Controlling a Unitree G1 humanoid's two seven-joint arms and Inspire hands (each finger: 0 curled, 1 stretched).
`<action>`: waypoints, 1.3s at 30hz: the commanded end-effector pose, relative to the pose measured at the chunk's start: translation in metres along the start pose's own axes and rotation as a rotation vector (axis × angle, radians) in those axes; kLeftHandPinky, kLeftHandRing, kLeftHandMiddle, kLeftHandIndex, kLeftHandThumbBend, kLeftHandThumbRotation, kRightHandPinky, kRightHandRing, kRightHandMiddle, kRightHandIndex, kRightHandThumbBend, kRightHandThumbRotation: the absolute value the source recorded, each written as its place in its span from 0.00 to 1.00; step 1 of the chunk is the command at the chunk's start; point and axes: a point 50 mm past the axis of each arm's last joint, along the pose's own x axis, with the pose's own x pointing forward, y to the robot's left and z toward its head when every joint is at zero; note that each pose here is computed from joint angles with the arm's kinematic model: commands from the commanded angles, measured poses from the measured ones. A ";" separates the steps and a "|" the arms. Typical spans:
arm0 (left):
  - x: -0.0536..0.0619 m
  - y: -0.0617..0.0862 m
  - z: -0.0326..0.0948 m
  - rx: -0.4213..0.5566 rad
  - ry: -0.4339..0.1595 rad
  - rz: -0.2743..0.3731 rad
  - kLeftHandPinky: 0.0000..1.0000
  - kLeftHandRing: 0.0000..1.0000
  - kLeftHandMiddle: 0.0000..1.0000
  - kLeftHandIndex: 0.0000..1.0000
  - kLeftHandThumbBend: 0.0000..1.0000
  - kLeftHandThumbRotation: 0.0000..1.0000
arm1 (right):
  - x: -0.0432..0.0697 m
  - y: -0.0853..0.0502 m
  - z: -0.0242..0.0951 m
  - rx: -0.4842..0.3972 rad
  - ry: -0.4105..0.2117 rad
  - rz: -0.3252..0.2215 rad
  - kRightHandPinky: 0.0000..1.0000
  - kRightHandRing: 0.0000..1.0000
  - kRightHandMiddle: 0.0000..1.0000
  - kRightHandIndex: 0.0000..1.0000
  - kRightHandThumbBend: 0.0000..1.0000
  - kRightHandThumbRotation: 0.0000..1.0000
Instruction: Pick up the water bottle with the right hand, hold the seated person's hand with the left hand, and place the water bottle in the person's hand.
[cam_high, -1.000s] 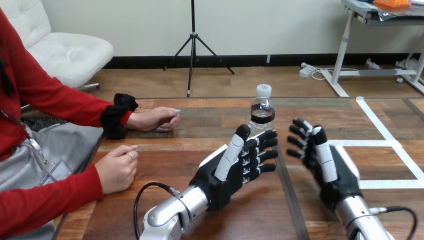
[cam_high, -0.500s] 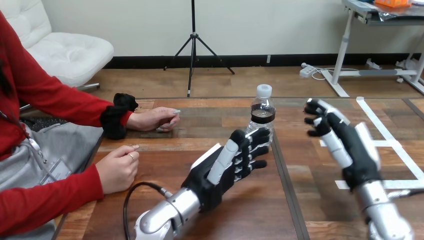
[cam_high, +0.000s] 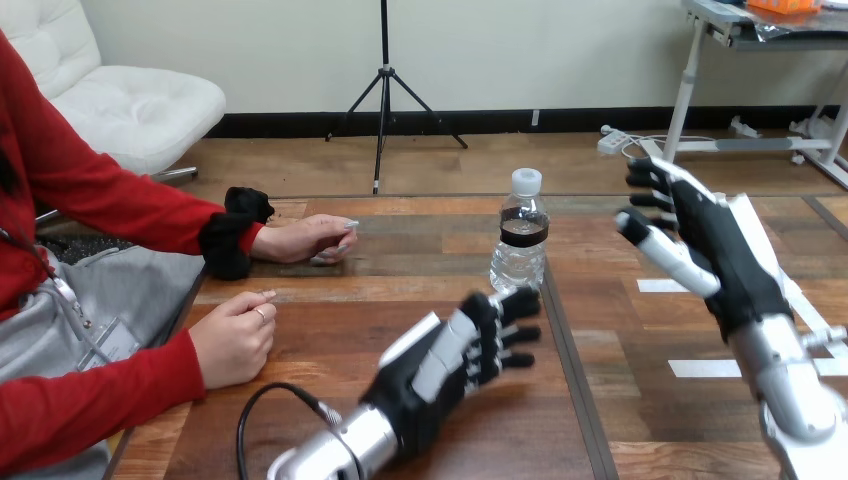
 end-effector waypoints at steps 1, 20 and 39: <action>0.009 -0.013 0.007 0.056 -0.044 -0.055 0.86 0.92 0.94 0.92 0.98 1.00 | 0.043 -0.003 0.054 -0.067 -0.186 0.014 0.78 0.85 0.88 0.89 0.87 0.72; 0.001 -0.030 -0.011 0.163 0.027 -0.067 0.85 0.90 0.91 0.89 0.98 0.98 | 0.077 0.004 0.077 -0.300 -0.131 0.091 0.70 0.81 0.86 0.88 0.81 0.64; -0.018 -0.025 -0.019 0.429 0.090 -0.083 0.86 0.90 0.90 0.89 1.00 0.99 | 0.099 0.020 0.088 -0.481 -0.073 0.171 0.74 0.82 0.86 0.88 0.85 0.70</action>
